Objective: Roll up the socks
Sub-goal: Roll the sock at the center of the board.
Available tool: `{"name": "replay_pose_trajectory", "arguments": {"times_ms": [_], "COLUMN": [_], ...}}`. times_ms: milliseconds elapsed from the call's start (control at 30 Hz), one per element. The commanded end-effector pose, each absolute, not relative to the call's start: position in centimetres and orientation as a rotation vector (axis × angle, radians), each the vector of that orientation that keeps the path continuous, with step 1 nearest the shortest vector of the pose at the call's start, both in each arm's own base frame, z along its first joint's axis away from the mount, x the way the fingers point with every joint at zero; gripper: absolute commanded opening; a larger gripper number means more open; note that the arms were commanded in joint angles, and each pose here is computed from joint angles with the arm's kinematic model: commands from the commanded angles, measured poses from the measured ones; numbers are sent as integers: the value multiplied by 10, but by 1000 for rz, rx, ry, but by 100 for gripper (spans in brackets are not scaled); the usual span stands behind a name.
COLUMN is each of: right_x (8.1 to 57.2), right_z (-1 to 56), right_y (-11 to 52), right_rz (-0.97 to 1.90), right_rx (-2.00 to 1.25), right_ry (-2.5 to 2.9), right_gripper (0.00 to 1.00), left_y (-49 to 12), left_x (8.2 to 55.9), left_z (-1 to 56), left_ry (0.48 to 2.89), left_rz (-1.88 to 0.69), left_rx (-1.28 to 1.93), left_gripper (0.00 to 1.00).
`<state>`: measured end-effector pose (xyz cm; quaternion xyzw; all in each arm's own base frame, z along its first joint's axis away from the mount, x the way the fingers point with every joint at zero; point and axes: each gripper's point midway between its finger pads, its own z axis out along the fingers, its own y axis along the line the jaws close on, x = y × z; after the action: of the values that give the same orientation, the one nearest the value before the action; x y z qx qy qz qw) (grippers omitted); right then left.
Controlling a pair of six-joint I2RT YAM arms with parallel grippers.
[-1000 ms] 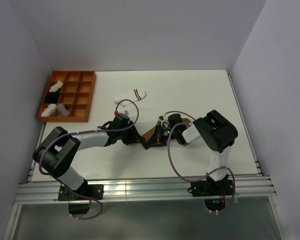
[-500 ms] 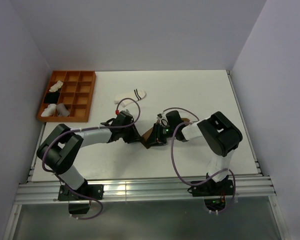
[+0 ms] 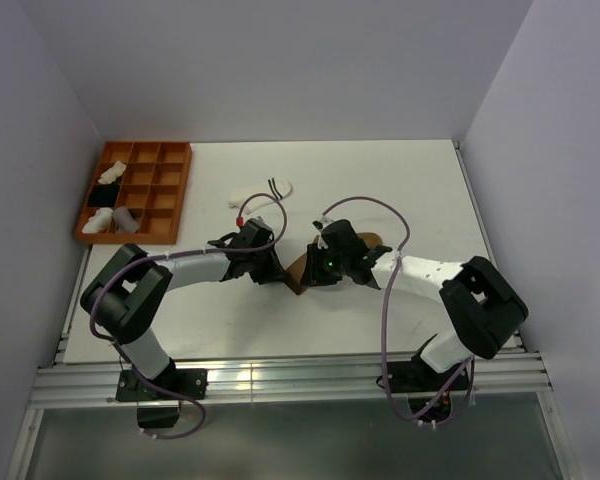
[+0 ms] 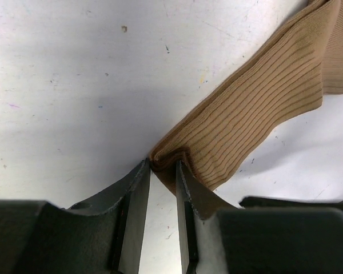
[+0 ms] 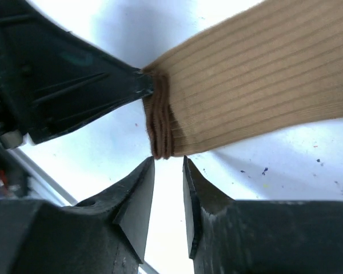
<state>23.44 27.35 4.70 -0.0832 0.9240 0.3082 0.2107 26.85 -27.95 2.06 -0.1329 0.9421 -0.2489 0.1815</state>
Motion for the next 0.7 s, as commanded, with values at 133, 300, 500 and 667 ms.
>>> {"name": "replay_pose_trajectory", "arguments": {"times_ms": [133, 300, 500, 667], "right_x": [245, 250, 247, 247], "right_z": [76, 69, 39, 32], "right_y": [294, 304, 299, 288], "right_rz": [679, 715, 679, 606], "right_rx": [-439, -419, -421, -433], "right_ry": [2376, 2358, 2424, 2433], "right_gripper": [26, 19, 16, 15], "left_y": [-250, -248, -248, -249], "left_x": [247, 247, 248, 247], "left_z": [-17, -16, -15, -15], "left_ry": [2774, 2770, 2767, 2772], "left_rz": [-434, -418, -414, -417], "left_rx": [-333, -326, -314, -306], "left_gripper": [32, 31, 31, 31]}}
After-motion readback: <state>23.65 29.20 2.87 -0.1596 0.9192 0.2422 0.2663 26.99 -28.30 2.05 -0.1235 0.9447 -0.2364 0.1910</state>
